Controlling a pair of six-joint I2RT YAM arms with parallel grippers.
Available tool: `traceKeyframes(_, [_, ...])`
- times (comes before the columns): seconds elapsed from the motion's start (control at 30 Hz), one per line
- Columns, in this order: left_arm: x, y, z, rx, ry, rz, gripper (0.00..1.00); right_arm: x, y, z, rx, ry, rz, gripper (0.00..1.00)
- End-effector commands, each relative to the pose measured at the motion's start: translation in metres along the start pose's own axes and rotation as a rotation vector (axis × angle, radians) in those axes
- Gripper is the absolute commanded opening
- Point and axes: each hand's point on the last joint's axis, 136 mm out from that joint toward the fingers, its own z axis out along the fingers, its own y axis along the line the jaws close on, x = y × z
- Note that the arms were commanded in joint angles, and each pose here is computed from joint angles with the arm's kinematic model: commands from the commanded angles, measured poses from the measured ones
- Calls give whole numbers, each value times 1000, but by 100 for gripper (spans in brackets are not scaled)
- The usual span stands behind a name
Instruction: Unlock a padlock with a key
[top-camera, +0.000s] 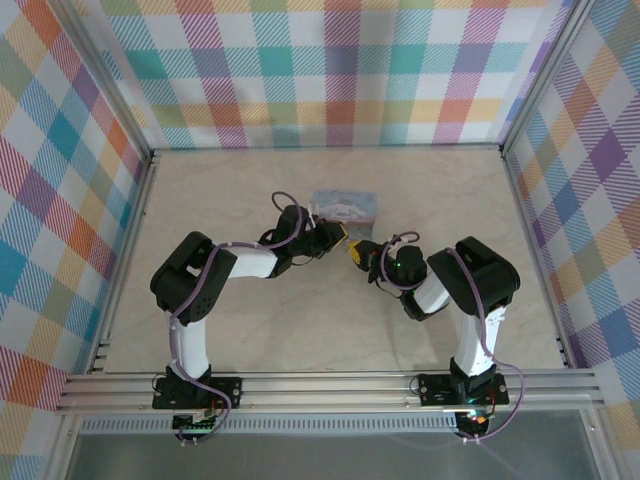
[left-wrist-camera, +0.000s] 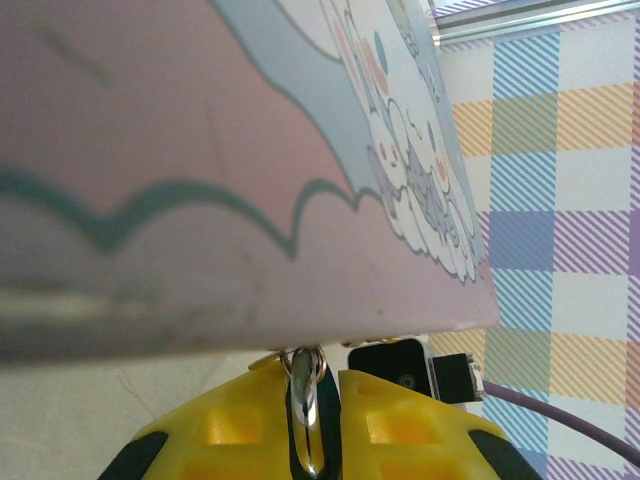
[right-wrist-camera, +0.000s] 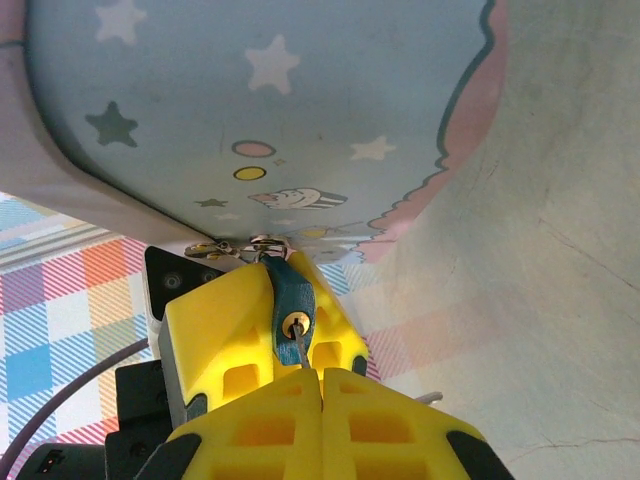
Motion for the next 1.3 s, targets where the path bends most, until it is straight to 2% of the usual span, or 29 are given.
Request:
traceKeyframes(0.0, [29, -55, -7, 190, 122, 54, 5, -10, 1, 4, -2, -19, -18, 0])
traceKeyframes(0.13, [29, -57, -7, 197, 126, 55, 3, -17, 0, -3, 2, -37, -66, 0])
traceKeyframes(0.27, [30, -58, -7, 202, 131, 57, 3, -15, 3, 1, -3, -3, -108, 0])
traceKeyframes(0.63, [30, -57, -9, 203, 132, 57, 3, -14, 7, 5, -11, 42, -10, 0])
traceKeyframes(0.97, [31, -59, -9, 209, 137, 59, 2, -19, 1, 5, 6, 58, -22, 0])
traceKeyframes(1.17, [31, -59, -8, 209, 138, 54, 2, -17, 17, 7, -36, 69, -178, 0])
traceKeyframes(1.27, [30, -58, -9, 208, 138, 51, 2, -16, 24, 8, -52, 75, -202, 0])
